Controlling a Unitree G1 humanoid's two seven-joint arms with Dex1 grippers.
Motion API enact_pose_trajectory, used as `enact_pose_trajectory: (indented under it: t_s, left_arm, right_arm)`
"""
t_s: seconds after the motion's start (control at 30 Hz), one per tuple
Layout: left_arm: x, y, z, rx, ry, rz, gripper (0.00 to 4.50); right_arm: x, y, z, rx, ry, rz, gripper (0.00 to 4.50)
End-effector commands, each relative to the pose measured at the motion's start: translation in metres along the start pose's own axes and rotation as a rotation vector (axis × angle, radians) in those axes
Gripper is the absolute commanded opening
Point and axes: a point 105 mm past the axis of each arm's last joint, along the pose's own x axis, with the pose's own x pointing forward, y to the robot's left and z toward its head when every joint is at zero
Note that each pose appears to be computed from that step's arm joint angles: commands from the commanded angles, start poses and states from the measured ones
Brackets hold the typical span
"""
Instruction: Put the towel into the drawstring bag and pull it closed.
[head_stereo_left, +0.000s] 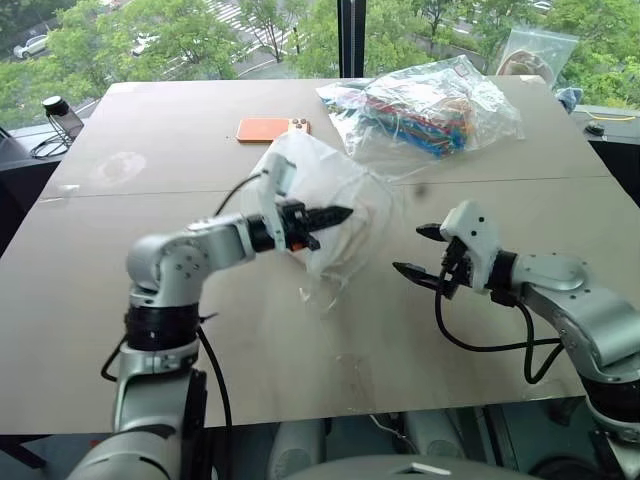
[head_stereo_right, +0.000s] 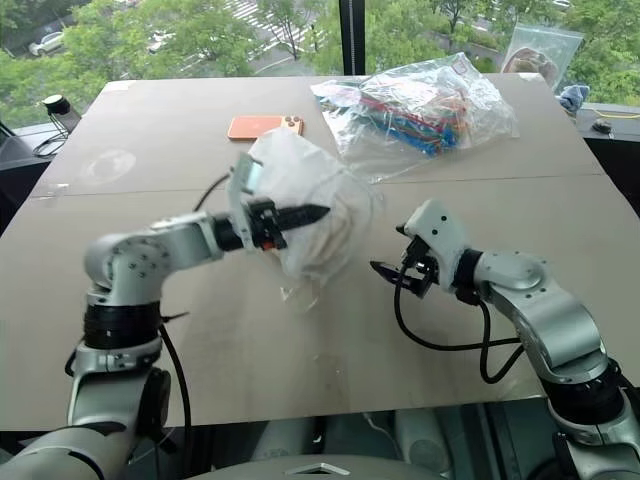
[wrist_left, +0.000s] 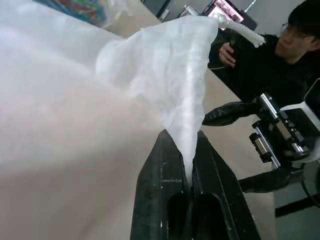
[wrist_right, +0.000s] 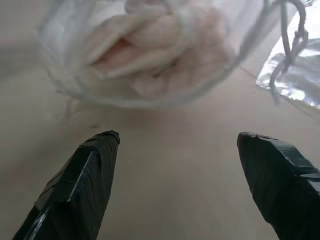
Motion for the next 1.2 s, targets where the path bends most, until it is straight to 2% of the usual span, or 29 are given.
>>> enact_pose_trajectory:
  t_s: [0.03, 0.23, 0.37, 0.47, 0.6, 0.93, 1.07, 1.2]
  left_arm:
    - [-0.002, -0.015, 0.002, 0.072, 0.034, -0.065, 0.0]
    - [0.0, -0.014, -0.001, 0.107, 0.061, -0.051, 0.0]
    - [0.002, -0.014, -0.002, 0.122, 0.069, -0.041, 0.0]
    - [0.003, -0.014, -0.002, 0.122, 0.068, -0.038, 0.0]
    - [0.002, -0.014, -0.003, 0.119, 0.069, -0.038, 0.0]
    - [0.001, -0.015, -0.004, 0.117, 0.076, -0.041, 0.0]
    - [0.001, -0.016, -0.005, 0.12, 0.079, -0.046, 0.0]
    - [0.0, -0.016, -0.008, 0.12, 0.083, -0.042, 0.0]
  right_arm:
    - [0.005, -0.02, 0.016, -0.035, -0.074, -0.14, 4.03]
    - [0.019, -0.025, 0.033, -0.028, -0.153, -0.185, 4.03]
    - [0.022, -0.01, 0.044, 0.014, -0.203, -0.094, 4.03]
    - [0.013, -0.003, 0.038, -0.016, -0.153, -0.032, 4.03]
    - [0.007, -0.012, 0.035, -0.028, -0.133, -0.065, 4.03]
    - [0.022, -0.021, 0.031, -0.056, -0.114, -0.125, 4.03]
    - [0.029, -0.023, 0.03, 0.015, -0.114, -0.135, 4.03]
    - [0.03, -0.013, 0.028, 0.278, -0.136, -0.044, 4.03]
